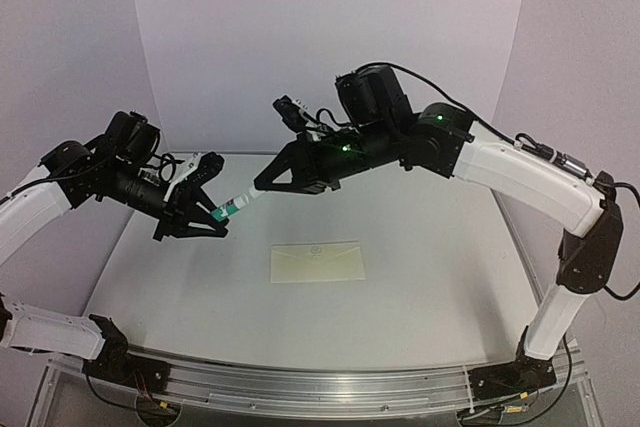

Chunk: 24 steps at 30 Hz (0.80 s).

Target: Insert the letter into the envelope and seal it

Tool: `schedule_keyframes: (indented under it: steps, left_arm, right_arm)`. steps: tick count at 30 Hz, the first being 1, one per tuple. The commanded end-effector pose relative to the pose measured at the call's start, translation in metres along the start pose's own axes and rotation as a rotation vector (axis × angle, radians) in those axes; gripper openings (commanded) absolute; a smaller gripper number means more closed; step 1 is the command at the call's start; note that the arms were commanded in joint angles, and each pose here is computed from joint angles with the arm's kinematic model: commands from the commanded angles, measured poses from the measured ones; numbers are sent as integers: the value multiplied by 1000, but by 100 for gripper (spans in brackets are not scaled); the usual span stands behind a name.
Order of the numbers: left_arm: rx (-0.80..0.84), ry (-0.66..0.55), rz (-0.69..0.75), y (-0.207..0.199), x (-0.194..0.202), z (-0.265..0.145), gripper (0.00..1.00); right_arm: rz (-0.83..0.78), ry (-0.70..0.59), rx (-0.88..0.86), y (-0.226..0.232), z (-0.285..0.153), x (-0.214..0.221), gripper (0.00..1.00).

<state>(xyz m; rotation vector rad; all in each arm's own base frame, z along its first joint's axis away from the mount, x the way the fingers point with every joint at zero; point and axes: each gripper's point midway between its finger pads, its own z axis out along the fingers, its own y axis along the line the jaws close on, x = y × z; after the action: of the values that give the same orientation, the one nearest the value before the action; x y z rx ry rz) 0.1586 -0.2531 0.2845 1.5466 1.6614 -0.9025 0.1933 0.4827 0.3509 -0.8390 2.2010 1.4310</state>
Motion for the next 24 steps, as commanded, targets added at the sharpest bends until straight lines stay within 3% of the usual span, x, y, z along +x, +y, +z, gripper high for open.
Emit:
schedule_keyframes:
  steps: [1,24]
  left_arm:
    - [-14,-22,27,3,-13,-3,0]
    - [-35,-18,0,8,-15,-1,0]
  right_arm:
    - [-31,-21,-41,14,6,-9,0]
    - [-39,45,-86,17,17,9,0]
